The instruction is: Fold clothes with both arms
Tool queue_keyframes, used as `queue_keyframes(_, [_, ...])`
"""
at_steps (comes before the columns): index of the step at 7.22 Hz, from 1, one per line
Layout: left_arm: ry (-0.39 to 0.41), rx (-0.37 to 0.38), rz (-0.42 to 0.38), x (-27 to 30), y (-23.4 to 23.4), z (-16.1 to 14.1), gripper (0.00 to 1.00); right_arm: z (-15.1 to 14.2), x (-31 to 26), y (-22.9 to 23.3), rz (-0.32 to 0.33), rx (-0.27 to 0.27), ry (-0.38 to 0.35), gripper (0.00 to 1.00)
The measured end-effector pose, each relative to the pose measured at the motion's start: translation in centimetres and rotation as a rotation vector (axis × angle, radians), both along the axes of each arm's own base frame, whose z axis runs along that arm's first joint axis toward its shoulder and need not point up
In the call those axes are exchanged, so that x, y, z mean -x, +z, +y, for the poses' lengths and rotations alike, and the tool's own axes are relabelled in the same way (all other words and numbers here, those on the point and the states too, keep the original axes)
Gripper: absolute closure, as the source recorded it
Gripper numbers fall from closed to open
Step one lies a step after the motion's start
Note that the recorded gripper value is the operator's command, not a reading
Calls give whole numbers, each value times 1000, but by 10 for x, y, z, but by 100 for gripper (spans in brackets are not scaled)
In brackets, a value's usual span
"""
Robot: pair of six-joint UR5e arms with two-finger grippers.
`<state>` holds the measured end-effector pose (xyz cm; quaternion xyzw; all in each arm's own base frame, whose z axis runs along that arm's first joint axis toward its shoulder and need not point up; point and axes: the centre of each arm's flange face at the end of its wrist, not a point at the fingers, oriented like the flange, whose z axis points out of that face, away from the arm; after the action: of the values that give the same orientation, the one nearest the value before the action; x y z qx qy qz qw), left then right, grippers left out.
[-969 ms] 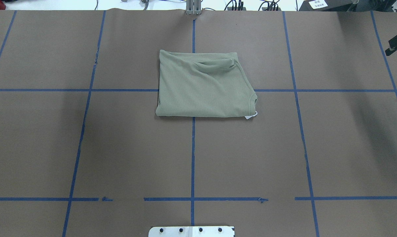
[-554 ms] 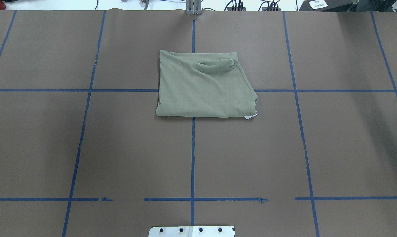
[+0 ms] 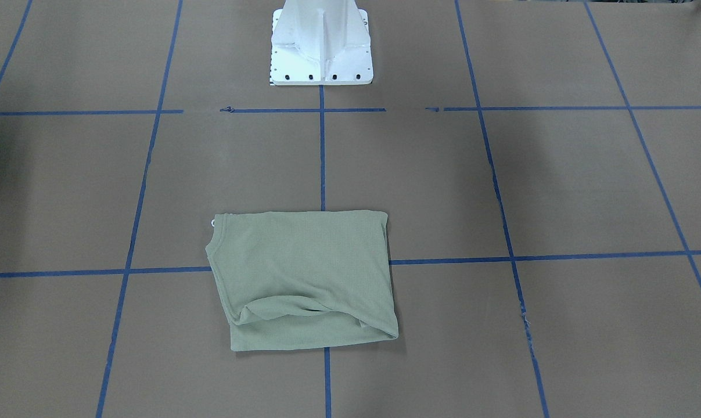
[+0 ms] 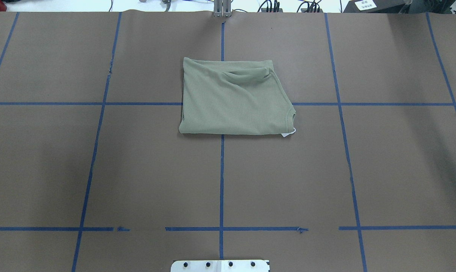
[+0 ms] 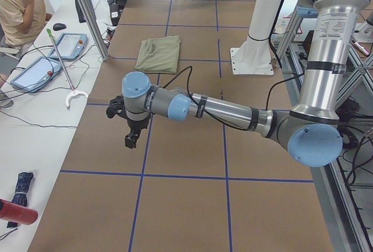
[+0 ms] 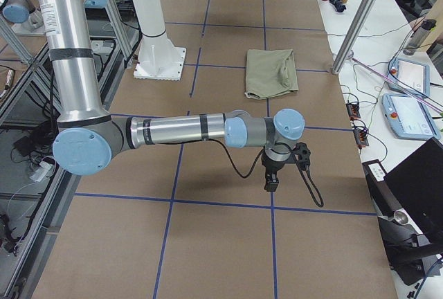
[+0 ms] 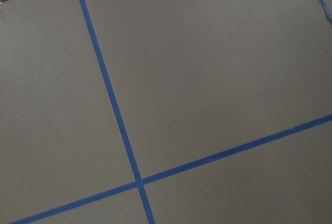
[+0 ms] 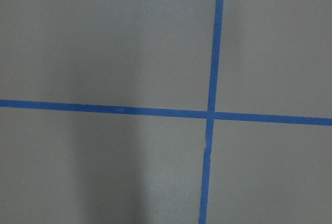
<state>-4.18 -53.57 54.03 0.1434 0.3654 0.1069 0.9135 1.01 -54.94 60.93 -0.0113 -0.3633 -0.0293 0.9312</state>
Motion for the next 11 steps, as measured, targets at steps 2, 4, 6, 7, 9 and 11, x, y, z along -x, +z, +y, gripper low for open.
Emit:
queue_keyframes(2, [-30,29,3,8,7,26,0,5,-7,4,4,6,8,0])
queue_keyframes(4, [-45,57,5,11,16,35,0,3,-10,-1,28,-7,14,0])
queue_keyframes(6, [-48,84,6,11,26,40,0,-1,-9,-1,68,-11,16,0])
queue_keyframes(7, [-48,91,10,11,29,40,0,-1,-8,1,72,-8,16,0])
queue_keyframes(9, [-39,100,43,9,29,43,0,1,-7,4,71,-5,16,0])
queue_keyframes(11, [-34,99,61,8,27,45,0,1,-7,4,72,-7,15,0])
